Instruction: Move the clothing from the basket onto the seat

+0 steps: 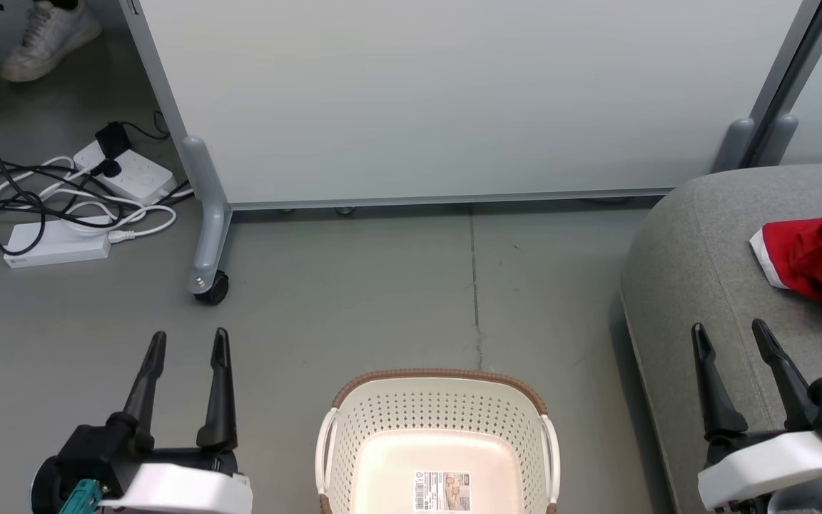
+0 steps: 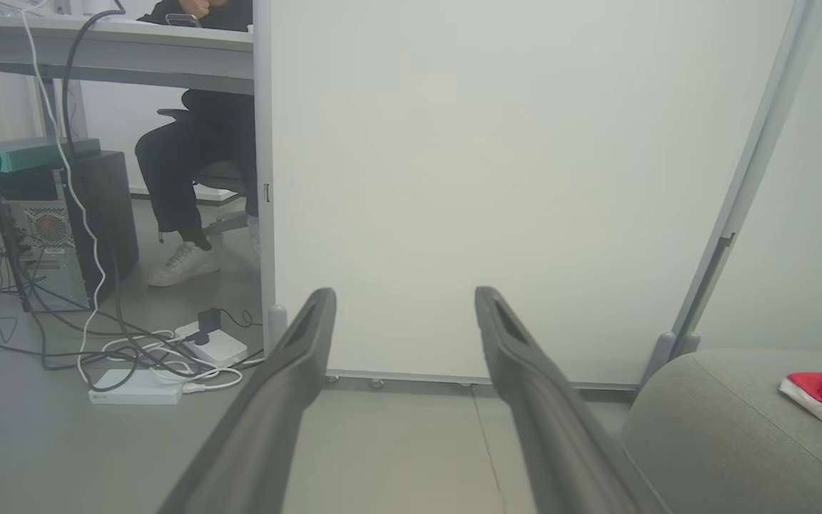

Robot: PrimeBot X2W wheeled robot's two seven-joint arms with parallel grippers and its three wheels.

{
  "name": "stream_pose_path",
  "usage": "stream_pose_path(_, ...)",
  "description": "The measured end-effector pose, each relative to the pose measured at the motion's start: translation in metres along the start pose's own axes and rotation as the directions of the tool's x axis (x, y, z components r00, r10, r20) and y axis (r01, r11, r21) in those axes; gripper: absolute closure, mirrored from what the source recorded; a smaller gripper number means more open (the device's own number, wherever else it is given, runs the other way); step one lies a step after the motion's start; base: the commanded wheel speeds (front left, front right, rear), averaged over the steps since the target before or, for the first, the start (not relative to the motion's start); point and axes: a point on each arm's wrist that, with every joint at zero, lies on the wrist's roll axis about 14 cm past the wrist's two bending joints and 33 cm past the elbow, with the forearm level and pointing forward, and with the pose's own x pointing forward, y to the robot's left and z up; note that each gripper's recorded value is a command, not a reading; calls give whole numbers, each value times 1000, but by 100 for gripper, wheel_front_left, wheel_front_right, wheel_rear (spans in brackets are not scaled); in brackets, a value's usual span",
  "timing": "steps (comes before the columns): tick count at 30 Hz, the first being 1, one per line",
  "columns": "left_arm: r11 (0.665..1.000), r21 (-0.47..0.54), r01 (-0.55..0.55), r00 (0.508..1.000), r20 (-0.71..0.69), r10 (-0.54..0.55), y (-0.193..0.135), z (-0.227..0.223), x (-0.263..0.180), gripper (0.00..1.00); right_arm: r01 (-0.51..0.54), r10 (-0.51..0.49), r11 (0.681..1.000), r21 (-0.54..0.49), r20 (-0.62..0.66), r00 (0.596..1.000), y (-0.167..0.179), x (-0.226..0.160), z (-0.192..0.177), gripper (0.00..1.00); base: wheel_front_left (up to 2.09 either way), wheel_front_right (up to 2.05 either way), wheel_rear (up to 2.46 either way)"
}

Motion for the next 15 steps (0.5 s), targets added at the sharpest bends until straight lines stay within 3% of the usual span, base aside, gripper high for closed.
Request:
stream_pose_path(4,998,50,38,999,-30,-37,-1,-9,-9,0,5,-5,1000,-7,-12,1000,-1,-8,-2,0,0,0,0)
stream_pose_path(15,993,70,93,992,-91,-87,-8,-26,-17,0,14,-15,1000,-16,-34,999,-3,-17,-7,0,0,0,0)
